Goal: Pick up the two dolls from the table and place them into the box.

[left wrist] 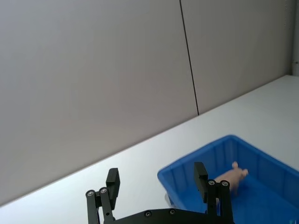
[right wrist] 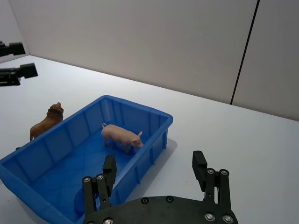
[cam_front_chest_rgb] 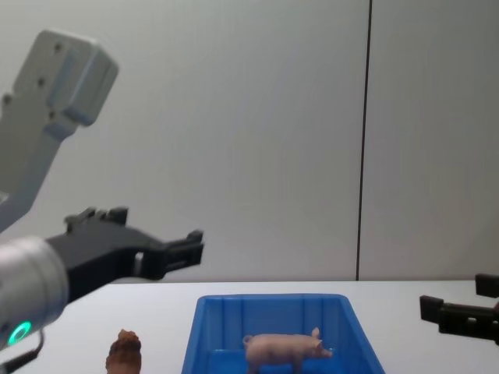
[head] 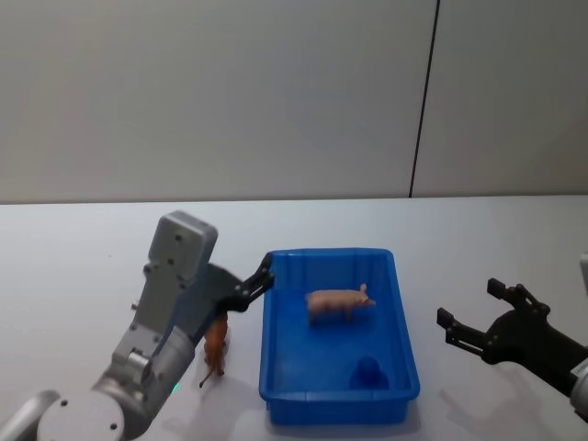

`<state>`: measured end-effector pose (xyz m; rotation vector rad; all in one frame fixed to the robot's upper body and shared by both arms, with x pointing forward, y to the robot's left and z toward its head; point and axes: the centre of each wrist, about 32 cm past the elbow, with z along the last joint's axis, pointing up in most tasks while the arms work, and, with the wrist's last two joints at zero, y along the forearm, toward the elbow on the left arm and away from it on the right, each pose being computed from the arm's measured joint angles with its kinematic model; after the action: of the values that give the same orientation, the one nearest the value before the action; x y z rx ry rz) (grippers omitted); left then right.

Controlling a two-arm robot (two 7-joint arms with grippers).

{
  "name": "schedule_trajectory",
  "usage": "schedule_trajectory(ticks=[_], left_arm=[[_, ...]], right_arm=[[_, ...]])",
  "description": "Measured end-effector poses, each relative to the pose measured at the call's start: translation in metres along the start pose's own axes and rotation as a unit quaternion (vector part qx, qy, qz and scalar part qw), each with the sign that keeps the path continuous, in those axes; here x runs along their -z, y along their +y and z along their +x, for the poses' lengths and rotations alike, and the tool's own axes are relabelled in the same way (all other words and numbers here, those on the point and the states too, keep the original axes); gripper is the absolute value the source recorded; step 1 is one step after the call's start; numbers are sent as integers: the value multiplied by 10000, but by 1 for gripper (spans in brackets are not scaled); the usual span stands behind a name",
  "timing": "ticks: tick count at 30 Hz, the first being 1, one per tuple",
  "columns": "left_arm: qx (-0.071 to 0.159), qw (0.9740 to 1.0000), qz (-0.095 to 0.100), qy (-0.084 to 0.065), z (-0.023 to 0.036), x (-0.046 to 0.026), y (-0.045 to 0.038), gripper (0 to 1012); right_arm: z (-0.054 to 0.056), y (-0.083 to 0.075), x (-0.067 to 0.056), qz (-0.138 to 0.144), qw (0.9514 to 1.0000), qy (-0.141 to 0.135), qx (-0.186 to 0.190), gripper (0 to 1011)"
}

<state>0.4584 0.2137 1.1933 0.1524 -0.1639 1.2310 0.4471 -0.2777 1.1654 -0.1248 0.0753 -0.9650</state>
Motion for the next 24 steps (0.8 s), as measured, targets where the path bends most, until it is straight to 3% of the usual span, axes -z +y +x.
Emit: schedule_trajectory(ticks=[10, 24], left_arm=[[-123, 9986, 458, 218, 38, 176, 188, 1001], [-15, 9946, 948, 420, 159, 381, 240, 1001]], right_arm=[[6, -11, 2, 7, 10000, -5, 12, 1001], [11, -18, 4, 11, 10000, -5, 21, 1001]])
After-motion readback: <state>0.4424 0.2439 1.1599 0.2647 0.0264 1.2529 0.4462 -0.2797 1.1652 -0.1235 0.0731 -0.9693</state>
